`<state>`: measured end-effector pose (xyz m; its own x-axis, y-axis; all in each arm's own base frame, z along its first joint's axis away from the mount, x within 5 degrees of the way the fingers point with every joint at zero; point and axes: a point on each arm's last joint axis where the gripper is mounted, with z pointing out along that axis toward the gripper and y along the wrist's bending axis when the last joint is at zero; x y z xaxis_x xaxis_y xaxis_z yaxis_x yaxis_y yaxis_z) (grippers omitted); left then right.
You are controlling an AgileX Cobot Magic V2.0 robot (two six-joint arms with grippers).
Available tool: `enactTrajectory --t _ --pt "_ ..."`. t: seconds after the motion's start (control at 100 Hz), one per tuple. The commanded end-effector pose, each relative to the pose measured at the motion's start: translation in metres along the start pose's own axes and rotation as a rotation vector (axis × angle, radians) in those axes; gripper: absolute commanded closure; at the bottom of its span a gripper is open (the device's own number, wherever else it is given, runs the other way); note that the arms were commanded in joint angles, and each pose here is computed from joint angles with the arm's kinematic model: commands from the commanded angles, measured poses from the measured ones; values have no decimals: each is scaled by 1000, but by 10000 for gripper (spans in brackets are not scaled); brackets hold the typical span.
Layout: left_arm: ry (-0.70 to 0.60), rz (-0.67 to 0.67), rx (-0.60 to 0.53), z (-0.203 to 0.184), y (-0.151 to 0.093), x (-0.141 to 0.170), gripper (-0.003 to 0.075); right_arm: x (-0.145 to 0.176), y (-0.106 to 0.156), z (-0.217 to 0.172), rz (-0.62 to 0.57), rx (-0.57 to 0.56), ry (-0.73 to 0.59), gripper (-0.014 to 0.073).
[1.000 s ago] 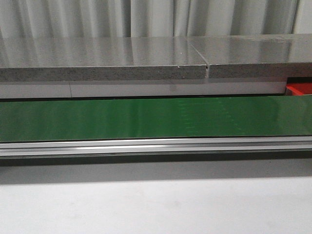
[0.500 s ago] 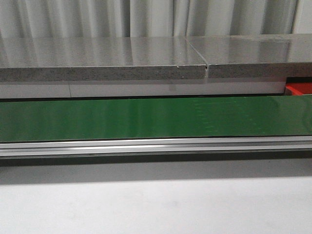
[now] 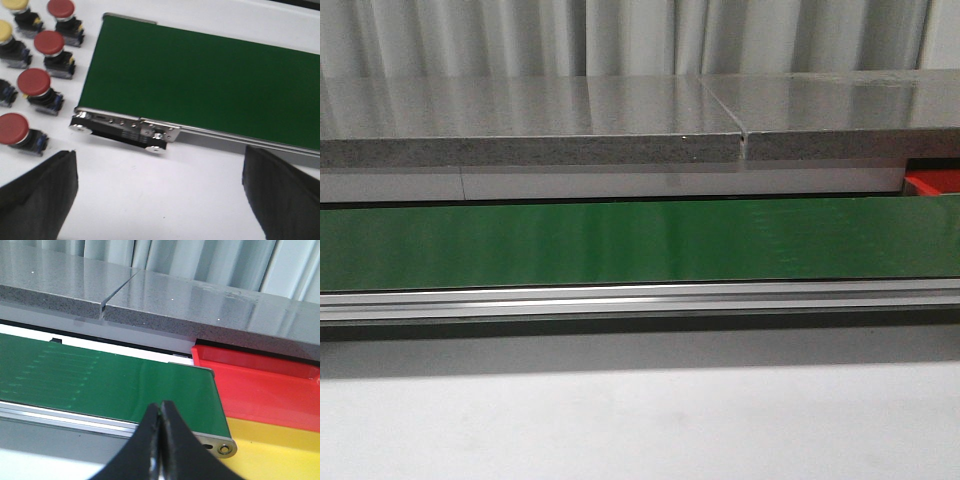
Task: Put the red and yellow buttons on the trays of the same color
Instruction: 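Move the left gripper down over the red push-buttons on the table, then grasp a red mushroom push-button with the left gripper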
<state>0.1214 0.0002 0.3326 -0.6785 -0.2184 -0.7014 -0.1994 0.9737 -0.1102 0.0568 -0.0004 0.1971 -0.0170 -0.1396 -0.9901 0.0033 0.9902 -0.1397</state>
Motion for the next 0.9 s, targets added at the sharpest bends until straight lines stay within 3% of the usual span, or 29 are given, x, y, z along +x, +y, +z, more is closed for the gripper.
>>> enactTrajectory --t 0.0,0.38,0.89 --pt "-28 -65 -76 5 5 -12 82 -12 -1 -2 -2 12 -111 662" --pt "85 -303 -282 66 47 -31 82 -12 -1 -2 -2 12 -111 662" --pt "267 -448 -396 136 99 -27 82 -12 -1 -2 -2 12 -111 662"
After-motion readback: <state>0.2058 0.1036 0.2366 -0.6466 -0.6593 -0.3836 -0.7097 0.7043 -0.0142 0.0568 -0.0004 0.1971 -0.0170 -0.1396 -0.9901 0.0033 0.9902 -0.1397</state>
